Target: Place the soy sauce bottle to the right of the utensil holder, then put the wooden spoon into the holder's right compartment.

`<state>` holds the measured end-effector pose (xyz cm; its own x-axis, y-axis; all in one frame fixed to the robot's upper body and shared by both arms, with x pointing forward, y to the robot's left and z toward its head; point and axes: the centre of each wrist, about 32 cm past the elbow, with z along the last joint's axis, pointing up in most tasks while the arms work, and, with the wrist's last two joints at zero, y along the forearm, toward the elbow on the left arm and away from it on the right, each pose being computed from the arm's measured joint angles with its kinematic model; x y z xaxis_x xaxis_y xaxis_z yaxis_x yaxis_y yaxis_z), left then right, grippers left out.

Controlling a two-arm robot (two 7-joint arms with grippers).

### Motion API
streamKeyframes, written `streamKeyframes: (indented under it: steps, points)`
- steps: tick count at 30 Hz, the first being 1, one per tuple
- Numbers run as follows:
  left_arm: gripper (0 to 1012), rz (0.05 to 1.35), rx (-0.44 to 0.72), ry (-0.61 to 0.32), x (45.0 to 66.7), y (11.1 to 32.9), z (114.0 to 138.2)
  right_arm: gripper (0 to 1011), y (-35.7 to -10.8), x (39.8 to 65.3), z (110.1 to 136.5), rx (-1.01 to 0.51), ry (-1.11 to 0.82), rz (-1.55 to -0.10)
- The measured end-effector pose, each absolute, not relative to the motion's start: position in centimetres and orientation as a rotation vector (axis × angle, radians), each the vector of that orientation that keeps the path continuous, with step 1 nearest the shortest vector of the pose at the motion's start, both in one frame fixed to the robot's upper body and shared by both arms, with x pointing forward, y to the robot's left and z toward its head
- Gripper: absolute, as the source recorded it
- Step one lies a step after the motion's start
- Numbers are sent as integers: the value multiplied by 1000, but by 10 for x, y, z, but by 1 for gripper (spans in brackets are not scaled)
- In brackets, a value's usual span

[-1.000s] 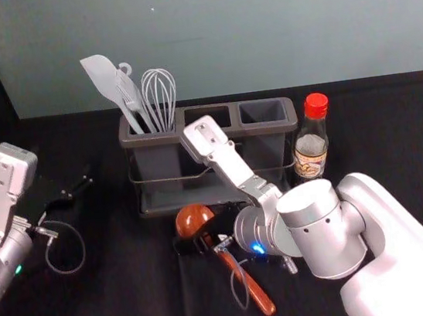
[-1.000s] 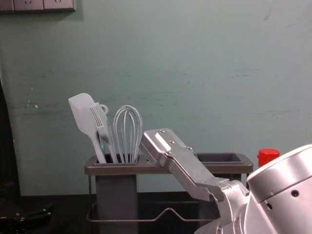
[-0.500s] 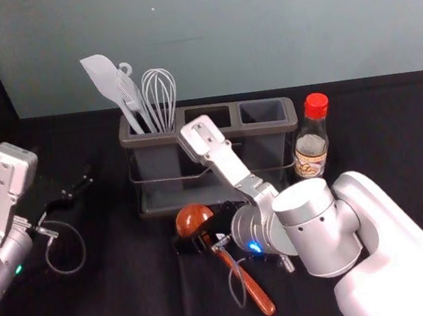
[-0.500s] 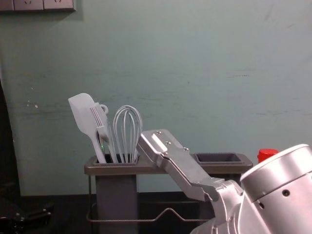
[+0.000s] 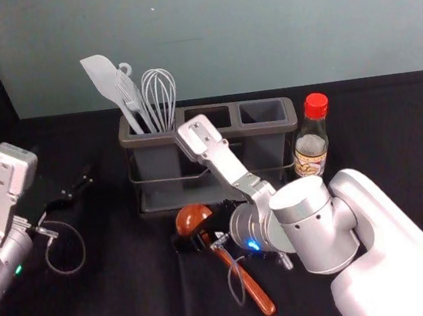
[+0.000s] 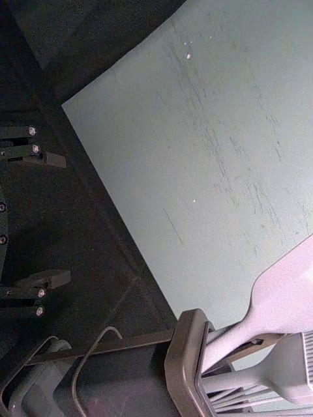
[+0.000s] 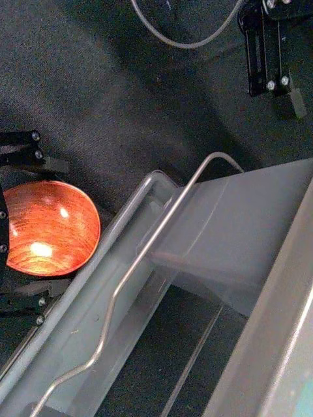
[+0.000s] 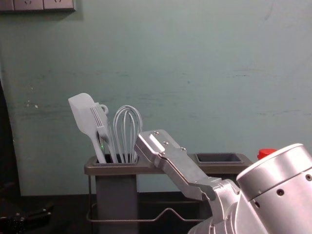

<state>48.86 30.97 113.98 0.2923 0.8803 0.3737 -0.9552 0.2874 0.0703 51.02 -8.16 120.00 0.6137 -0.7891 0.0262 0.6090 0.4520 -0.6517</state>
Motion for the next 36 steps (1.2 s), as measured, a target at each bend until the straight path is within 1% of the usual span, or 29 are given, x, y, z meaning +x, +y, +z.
streamKeyframes:
  steps: [3,8,9,16,23,31,33,36]
  points:
    - [1000,1248,304,-285,489,310,1140,970,-81,511,1200,-670,295,-877]
    - [1000,1248,304,-285,489,310,1140,848,-81,512,1200,-670,299,-881]
    - [1000,1248,304,-285,489,310,1140,840,-81,513,1200,-669,301,-882]
    - [1000,1248,304,-285,489,310,1140,838,-83,514,1201,-666,310,-883]
    - [1000,1248,304,-285,489,310,1140,838,-88,508,1204,-655,313,-865]
    - [1000,1248,304,-285,489,310,1140,838,-103,495,1209,-640,326,-798]
    - [1000,1248,304,-285,489,310,1140,838,-112,488,1210,-630,334,-773]
    - [1000,1248,304,-285,489,310,1140,839,-119,483,1212,-626,337,-762]
